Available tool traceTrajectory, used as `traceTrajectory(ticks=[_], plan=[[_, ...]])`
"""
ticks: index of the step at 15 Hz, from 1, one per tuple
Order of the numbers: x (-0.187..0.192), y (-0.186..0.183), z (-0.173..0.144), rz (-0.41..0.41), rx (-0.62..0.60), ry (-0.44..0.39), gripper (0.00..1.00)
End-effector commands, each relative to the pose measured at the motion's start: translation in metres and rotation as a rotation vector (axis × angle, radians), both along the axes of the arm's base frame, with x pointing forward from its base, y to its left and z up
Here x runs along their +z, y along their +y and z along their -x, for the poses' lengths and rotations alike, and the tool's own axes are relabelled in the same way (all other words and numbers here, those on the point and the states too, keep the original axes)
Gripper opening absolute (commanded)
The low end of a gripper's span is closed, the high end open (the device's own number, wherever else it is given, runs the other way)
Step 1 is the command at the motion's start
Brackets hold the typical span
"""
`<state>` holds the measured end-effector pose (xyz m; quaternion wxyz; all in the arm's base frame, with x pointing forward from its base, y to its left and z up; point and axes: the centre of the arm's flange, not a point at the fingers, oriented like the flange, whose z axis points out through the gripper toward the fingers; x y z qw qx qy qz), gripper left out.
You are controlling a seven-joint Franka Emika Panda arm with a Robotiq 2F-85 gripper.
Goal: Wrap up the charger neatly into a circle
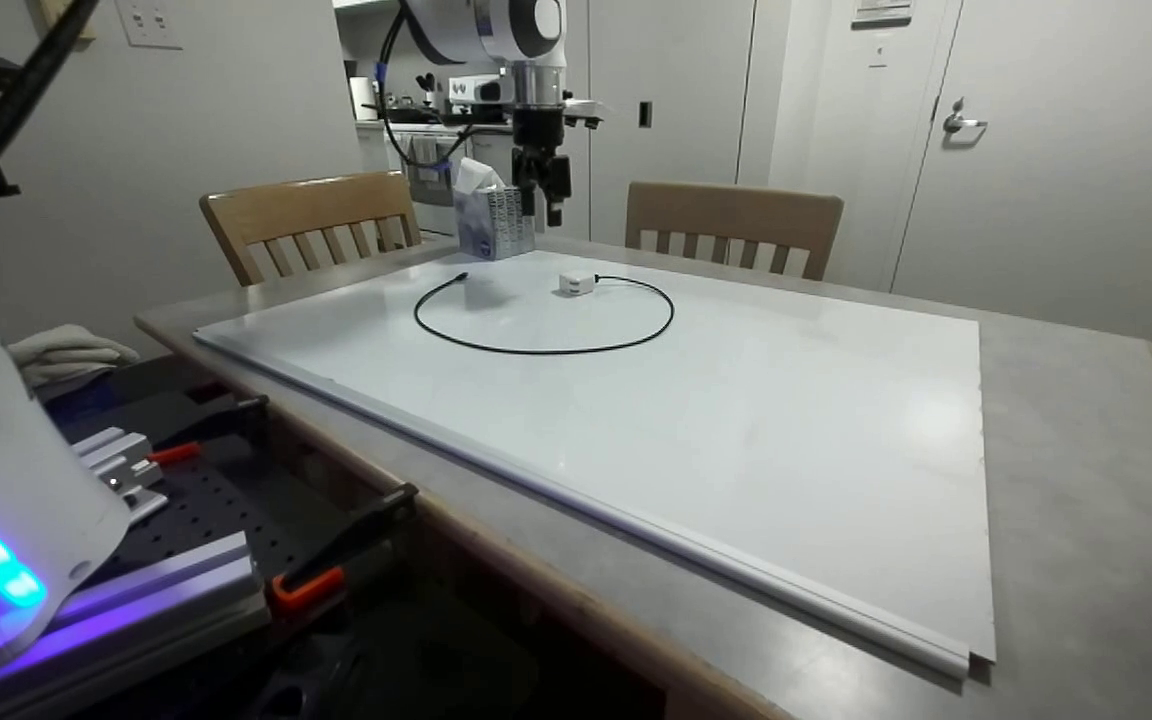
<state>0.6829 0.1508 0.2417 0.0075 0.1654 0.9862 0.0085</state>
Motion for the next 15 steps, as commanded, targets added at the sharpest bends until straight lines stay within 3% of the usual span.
traceTrajectory(ticks=[1, 7, 15], plan=[[0.000, 0.004, 0.001, 0.001, 0.012, 0.002, 1.00], [-0.007, 0.025, -0.013, -0.016, 0.086, 0.029, 1.00], [-0.015, 0.086, 0.010, -0.062, 0.249, 0.092, 1.00]])
